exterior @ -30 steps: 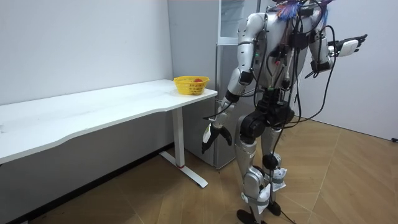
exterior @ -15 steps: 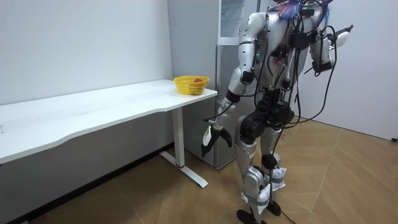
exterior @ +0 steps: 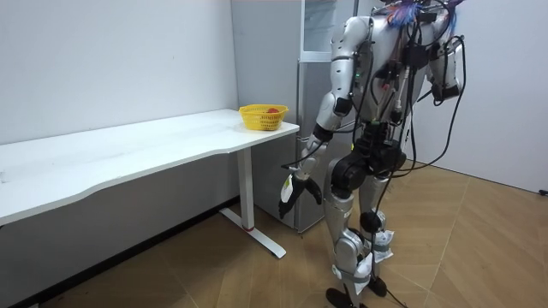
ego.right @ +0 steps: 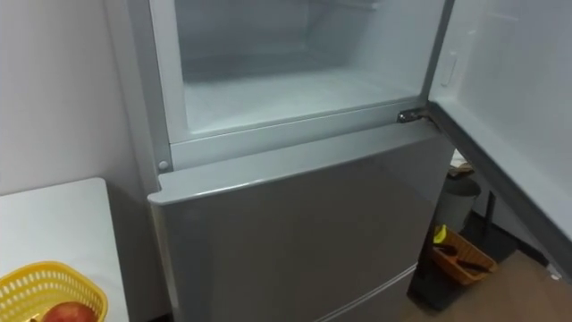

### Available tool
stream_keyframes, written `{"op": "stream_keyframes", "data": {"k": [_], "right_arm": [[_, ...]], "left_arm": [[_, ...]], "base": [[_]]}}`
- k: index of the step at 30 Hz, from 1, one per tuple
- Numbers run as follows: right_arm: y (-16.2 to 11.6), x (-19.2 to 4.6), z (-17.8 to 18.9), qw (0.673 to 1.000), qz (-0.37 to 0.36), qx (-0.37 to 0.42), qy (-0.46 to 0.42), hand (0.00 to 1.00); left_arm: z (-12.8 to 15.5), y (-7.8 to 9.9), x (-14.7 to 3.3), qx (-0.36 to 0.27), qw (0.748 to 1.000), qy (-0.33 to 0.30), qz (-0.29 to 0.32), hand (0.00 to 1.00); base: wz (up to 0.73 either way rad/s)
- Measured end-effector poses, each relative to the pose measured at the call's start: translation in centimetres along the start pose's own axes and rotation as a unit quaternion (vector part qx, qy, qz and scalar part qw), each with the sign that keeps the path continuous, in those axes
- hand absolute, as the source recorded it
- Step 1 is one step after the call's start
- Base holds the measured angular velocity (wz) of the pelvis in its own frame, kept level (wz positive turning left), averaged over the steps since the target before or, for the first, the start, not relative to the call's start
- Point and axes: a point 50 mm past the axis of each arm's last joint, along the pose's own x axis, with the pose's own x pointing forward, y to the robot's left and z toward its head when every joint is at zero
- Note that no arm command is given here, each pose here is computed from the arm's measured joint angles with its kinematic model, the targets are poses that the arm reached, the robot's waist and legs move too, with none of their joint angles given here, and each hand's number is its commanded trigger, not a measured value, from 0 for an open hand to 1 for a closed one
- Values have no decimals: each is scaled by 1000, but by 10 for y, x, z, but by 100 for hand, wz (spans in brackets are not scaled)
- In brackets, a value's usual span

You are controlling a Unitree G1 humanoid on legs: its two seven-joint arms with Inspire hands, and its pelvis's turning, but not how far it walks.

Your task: Retrieve from the upper fridge

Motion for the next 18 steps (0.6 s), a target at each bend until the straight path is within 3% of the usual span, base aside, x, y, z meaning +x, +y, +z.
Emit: {"op": "stream_keyframes", "data": {"k": [12, 18], "right_arm": [[15, -5, -7, 999, 48, 7, 15, 0], [40, -2, 5, 995, 80, 51, -12, 0]], "left_arm": [[3, -1, 1, -12, 1000, -8, 1, 0], [-3, -2, 0, -9, 1000, 4, 9, 0]], "base": [[3], [22]]}}
